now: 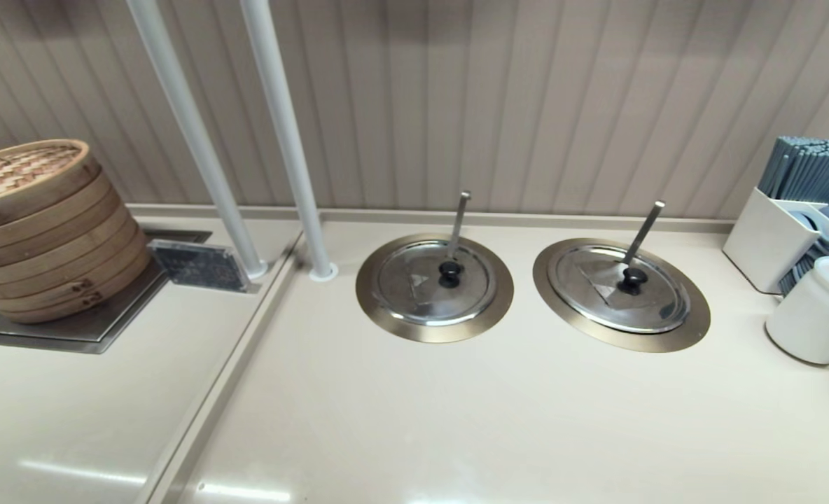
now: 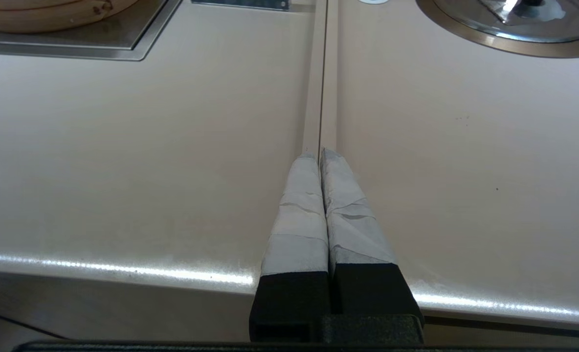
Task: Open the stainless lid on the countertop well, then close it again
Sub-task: Open the lid
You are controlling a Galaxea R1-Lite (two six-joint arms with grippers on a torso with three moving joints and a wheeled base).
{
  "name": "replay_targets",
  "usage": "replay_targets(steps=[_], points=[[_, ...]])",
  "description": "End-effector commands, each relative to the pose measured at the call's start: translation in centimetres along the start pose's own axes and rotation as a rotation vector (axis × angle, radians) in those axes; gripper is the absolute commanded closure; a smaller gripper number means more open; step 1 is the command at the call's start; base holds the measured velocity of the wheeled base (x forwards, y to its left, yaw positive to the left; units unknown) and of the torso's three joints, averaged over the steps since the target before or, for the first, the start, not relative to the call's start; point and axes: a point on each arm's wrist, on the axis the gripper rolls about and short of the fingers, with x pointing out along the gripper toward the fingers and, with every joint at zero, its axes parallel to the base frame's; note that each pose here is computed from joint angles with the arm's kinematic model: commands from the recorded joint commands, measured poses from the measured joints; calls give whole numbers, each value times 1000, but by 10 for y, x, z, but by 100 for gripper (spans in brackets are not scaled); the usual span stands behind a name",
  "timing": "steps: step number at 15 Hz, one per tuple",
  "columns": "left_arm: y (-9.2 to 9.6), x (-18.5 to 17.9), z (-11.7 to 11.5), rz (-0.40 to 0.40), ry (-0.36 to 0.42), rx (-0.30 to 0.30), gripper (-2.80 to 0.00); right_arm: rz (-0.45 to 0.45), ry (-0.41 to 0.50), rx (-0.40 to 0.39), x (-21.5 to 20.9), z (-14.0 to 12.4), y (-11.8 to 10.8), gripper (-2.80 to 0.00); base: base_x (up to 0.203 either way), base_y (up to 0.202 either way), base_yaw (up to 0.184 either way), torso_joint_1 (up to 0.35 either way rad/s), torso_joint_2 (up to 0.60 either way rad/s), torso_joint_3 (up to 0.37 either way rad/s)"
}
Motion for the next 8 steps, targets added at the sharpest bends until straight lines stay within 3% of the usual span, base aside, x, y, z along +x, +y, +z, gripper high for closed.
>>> replay_targets(steps=[1, 5, 8], points=[[0, 0, 0, 0, 0, 0, 0, -16, 92, -28, 62, 28, 9, 0, 0, 0, 0, 0, 0, 0], [0, 0, 0, 0, 0, 0, 0, -22, 100, -101, 150, 71, 13, 0, 0, 0, 0, 0, 0, 0], [0, 0, 0, 0, 0, 0, 0, -63, 148, -126, 206, 75, 5, 0, 0, 0, 0, 0, 0, 0]])
